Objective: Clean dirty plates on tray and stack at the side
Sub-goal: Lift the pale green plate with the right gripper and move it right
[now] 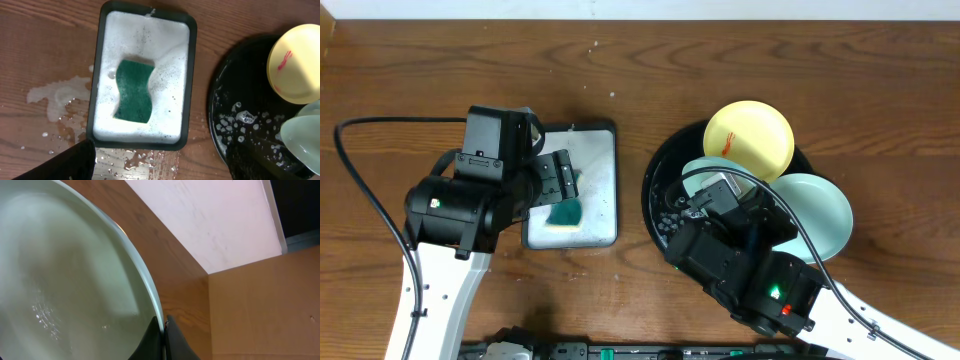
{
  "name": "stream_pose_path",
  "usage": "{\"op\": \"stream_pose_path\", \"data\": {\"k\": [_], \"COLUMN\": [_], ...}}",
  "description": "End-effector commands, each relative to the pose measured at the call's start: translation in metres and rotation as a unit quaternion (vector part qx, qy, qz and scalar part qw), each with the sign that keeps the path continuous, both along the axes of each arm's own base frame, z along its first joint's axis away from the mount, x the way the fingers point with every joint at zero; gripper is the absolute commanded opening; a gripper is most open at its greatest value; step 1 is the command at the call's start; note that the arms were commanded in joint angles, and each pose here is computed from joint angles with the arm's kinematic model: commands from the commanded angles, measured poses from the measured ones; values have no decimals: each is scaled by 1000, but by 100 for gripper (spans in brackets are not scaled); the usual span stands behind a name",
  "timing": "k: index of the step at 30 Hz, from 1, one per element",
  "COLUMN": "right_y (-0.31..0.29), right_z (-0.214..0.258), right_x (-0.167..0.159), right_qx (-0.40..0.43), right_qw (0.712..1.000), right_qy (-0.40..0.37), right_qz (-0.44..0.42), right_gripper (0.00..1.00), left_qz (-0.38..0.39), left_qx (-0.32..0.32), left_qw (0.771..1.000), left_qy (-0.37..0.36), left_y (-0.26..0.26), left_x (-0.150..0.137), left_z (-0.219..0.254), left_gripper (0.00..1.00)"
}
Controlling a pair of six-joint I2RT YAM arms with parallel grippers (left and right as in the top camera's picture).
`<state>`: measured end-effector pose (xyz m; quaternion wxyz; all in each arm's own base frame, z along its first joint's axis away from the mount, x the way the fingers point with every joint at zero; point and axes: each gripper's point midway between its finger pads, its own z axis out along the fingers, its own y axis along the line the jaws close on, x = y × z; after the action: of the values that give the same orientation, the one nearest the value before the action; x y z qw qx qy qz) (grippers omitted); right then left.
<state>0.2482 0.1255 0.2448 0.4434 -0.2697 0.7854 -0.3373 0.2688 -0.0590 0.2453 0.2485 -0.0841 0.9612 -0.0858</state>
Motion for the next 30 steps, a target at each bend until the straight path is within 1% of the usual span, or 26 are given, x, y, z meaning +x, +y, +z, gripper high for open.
{"op": "stream_pose_path", "data": {"k": [1, 7, 10, 13, 15, 17, 19, 21, 22, 23, 24, 25, 26, 27, 28, 29, 30], "right_y": [0, 0, -1, -5, -10, -22, -30, -30, -38, -42, -38, -26, -20, -25, -34, -39, -34], "right_z": [15, 14, 8, -18, -41, -52, -50, -44, -37, -31, -29, -29, -27, -20, -9, -3, -3], "right_x": [0, 0, 1, 7, 15, 20, 20, 22, 26, 29, 30, 28, 27, 27, 29, 30, 30], "right_qx": [8, 14, 58, 135, 176, 176, 193, 180, 154, 148, 152, 152, 134, 108, 89, 87, 93], "right_qw": [1000, 1000, 998, 989, 978, 973, 968, 972, 978, 980, 980, 981, 985, 990, 992, 991, 992], "right_qy": [-24, -25, -21, 28, 76, 115, 117, 111, 90, 72, 73, 92, 98, 78, 43, 21, 25], "right_qz": [-4, -6, -21, -56, -79, -96, -114, -100, -106, -114, -104, -74, -52, -56, -78, -95, -85], "right_gripper": [1, 1, 1, 1, 1, 1, 1, 1, 1, 1, 1, 1, 1, 1, 1, 1, 1], "left_qz": [0, 0, 0, 0, 0, 0, 0, 0, 0, 0, 0, 0, 0, 0, 0, 0, 0], "left_qx": [0, 0, 0, 0, 0, 0, 0, 0, 0, 0, 0, 0, 0, 0, 0, 0, 0], "left_qw": [1000, 1000, 1000, 1000, 1000, 1000, 1000, 1000, 1000, 1000, 1000, 1000, 1000, 1000, 1000, 1000, 1000], "left_qy": [0, 0, 0, 0, 0, 0, 0, 0, 0, 0, 0, 0, 0, 0, 0, 0, 0], "left_y": [1, 1, 1, 1, 1, 1, 1, 1, 1, 1, 1, 1, 1, 1, 1, 1, 1], "left_x": [-1, -1, -1, -1, -1, -1, -1, -1, -1, -1, -1, -1, -1, -1, -1, -1, -1], "left_z": [1, 1, 1, 1, 1, 1, 1, 1, 1, 1, 1, 1, 1, 1, 1, 1, 1], "left_gripper": [84, 84, 84, 84, 84, 84, 84, 84, 84, 84, 84, 84, 84, 84, 84, 84, 84]}}
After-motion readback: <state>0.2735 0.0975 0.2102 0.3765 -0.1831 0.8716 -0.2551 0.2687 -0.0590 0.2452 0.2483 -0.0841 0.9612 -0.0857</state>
